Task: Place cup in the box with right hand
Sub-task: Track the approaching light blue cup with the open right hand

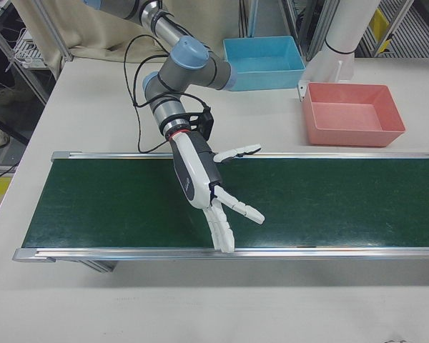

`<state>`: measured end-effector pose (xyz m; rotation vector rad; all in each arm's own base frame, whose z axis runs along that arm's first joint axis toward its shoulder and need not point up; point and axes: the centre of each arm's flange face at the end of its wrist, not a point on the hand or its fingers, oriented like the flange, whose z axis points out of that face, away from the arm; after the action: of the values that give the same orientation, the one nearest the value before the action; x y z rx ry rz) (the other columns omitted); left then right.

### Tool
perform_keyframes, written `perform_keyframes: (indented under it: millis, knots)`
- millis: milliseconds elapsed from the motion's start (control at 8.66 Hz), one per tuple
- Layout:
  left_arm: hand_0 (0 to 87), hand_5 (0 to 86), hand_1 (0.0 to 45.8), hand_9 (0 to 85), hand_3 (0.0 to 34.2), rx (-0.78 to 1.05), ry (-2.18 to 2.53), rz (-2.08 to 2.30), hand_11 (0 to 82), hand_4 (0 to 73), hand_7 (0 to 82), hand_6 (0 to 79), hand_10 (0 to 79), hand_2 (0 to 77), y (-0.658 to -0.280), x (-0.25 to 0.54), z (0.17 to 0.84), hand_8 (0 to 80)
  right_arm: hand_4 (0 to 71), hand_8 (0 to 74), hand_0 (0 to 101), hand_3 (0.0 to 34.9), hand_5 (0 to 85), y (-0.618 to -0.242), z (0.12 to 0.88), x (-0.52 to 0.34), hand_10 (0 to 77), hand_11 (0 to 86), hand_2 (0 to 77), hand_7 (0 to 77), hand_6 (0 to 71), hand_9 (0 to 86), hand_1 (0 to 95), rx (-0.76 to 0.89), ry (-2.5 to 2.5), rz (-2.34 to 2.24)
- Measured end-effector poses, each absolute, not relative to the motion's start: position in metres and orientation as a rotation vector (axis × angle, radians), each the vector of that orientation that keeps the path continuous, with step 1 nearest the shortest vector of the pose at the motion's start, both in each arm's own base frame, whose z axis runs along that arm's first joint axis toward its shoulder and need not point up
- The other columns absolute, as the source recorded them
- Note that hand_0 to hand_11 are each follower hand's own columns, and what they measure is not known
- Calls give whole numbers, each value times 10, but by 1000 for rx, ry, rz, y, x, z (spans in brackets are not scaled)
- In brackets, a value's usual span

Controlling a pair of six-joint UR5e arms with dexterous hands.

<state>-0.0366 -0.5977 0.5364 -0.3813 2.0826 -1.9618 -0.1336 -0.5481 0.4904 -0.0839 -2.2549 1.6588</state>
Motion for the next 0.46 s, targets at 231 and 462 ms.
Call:
perform_keyframes:
  millis: [231, 462]
  knots:
    - [0, 0, 5, 0, 0, -382, 2082, -1962, 0, 0, 0, 0, 0, 5, -598, -36, 536, 0, 5, 5, 543, 104, 65, -548, 492, -135, 0, 11, 120, 11, 16, 11, 142, -85, -2252, 1661]
    - [0, 0, 5, 0, 0, -382, 2082, -1962, 0, 0, 0, 0, 0, 5, -598, -36, 536, 0, 0, 5, 502, 104, 60, -547, 492, -136, 5, 11, 114, 11, 11, 11, 175, -86, -2249, 1662]
